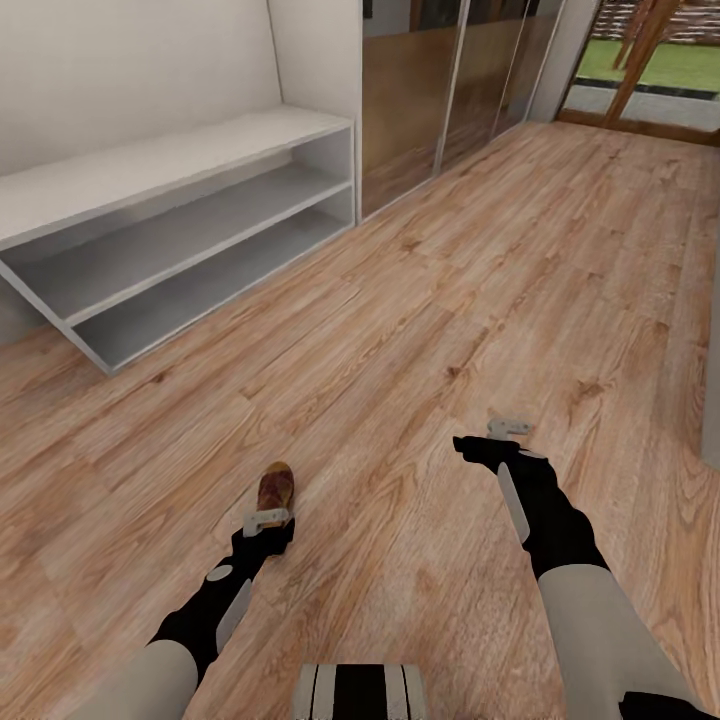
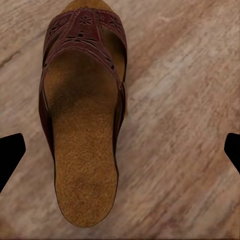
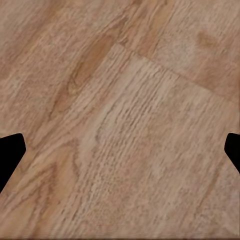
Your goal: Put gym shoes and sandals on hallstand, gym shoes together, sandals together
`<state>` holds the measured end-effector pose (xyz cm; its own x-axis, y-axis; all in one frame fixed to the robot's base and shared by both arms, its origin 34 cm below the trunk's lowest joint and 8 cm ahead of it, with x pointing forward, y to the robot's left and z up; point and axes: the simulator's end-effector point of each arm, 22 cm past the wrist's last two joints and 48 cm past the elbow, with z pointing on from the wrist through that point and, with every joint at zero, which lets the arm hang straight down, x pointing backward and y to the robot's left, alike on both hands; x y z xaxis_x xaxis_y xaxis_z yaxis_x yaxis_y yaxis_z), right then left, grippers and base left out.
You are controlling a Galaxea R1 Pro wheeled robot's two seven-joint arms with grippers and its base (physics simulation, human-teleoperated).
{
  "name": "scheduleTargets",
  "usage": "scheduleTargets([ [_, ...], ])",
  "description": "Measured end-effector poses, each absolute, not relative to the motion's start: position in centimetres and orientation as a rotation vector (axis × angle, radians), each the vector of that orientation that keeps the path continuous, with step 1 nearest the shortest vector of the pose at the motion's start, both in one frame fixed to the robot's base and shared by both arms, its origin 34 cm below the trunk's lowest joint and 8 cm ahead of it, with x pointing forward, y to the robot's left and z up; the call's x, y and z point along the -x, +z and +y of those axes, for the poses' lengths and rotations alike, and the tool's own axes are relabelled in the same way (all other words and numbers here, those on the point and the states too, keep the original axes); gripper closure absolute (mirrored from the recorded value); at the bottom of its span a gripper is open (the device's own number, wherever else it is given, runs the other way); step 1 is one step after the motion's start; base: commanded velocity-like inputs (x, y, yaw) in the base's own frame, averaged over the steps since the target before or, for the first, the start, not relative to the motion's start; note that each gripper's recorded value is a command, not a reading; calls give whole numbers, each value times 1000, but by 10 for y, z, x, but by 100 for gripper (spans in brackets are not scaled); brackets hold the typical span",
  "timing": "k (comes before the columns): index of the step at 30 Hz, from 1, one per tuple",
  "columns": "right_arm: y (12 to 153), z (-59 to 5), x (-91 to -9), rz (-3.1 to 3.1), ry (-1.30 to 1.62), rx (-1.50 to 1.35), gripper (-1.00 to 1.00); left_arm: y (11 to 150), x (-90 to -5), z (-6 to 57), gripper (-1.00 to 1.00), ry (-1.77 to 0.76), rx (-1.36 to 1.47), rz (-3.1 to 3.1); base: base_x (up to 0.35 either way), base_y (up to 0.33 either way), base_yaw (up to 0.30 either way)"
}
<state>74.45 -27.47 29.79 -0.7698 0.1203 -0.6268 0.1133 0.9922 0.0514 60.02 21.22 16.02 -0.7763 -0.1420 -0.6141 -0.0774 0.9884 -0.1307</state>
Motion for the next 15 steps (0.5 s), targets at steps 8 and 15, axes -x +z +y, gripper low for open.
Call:
scheduleTargets([
  [8,268,-274,-735,2501,10,-163,-100,140,-588,214,-100,-122,161,2477,0,0,0],
  [15,264,-275,-733,2506,10,-163,-100,137,-586,223,-100,-107,212,2478,0,0,43],
])
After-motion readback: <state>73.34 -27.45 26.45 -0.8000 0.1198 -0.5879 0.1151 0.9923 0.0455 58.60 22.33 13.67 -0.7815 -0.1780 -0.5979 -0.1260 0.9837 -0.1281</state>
